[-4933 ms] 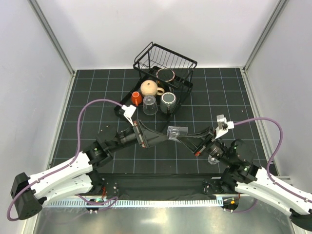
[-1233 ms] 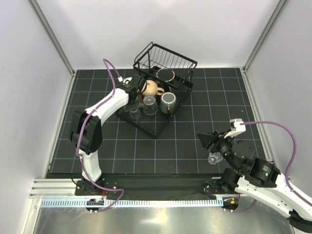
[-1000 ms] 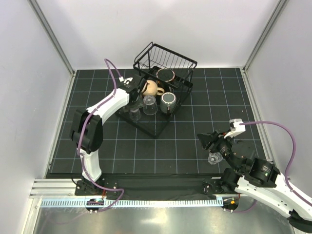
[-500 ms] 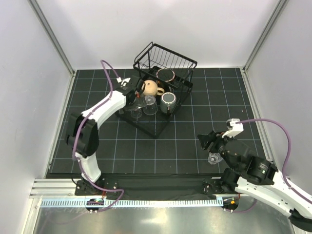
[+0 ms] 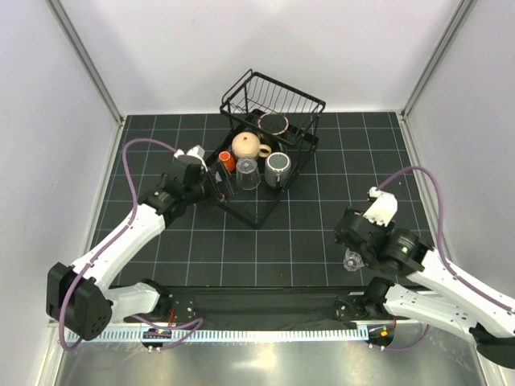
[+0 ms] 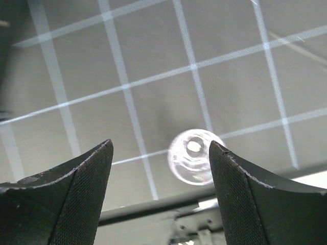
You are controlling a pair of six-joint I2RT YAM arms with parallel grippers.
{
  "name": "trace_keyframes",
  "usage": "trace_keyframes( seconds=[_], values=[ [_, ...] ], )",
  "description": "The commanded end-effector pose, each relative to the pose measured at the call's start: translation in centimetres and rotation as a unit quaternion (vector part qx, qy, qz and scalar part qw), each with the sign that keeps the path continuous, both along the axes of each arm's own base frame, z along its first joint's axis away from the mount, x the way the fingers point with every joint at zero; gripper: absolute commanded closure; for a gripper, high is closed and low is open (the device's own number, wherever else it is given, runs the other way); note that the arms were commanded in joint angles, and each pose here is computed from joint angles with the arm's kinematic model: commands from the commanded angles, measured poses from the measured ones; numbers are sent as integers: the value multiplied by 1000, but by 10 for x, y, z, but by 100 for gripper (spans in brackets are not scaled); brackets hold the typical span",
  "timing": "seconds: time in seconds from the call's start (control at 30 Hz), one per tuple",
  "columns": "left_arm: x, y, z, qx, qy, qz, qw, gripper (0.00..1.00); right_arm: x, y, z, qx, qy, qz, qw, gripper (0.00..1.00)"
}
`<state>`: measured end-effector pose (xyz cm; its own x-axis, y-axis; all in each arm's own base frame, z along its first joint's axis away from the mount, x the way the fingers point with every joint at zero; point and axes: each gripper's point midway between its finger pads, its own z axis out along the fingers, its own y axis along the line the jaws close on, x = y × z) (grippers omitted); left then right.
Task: Load the cups into the dish rack
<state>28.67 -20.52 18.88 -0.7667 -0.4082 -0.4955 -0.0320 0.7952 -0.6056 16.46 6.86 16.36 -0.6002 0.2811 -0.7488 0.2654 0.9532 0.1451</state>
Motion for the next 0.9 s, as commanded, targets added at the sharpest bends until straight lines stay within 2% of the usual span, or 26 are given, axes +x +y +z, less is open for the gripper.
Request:
trace_keyframes(
  seconds=[0.0, 0.17, 0.4, 0.53, 0.7, 0.87],
  values=[
    [-19, -20, 6, -73, 2, -48, 996, 3, -7, -13, -8, -27, 53, -31, 998, 24],
    [-38, -19, 5, -105, 7, -52, 993, 4, -5, 3, -29, 13, 88, -20, 996, 24],
    [-63, -15, 14, -148, -1, -58, 987, 3, -7, 3, -61, 4, 150, -44, 988, 25],
    [-73, -14, 17, -171, 4, -53, 984, 4, -10, 5, -73, 3, 182, -59, 981, 36],
    [-79, -12, 21, -186, 0, -47, 981, 4, -13, 11, -88, 7, 206, -61, 977, 44],
    [-81, -10, 22, -193, -1, -42, 980, 4, -17, 9, -103, 16, 208, -77, 975, 47]
  ],
)
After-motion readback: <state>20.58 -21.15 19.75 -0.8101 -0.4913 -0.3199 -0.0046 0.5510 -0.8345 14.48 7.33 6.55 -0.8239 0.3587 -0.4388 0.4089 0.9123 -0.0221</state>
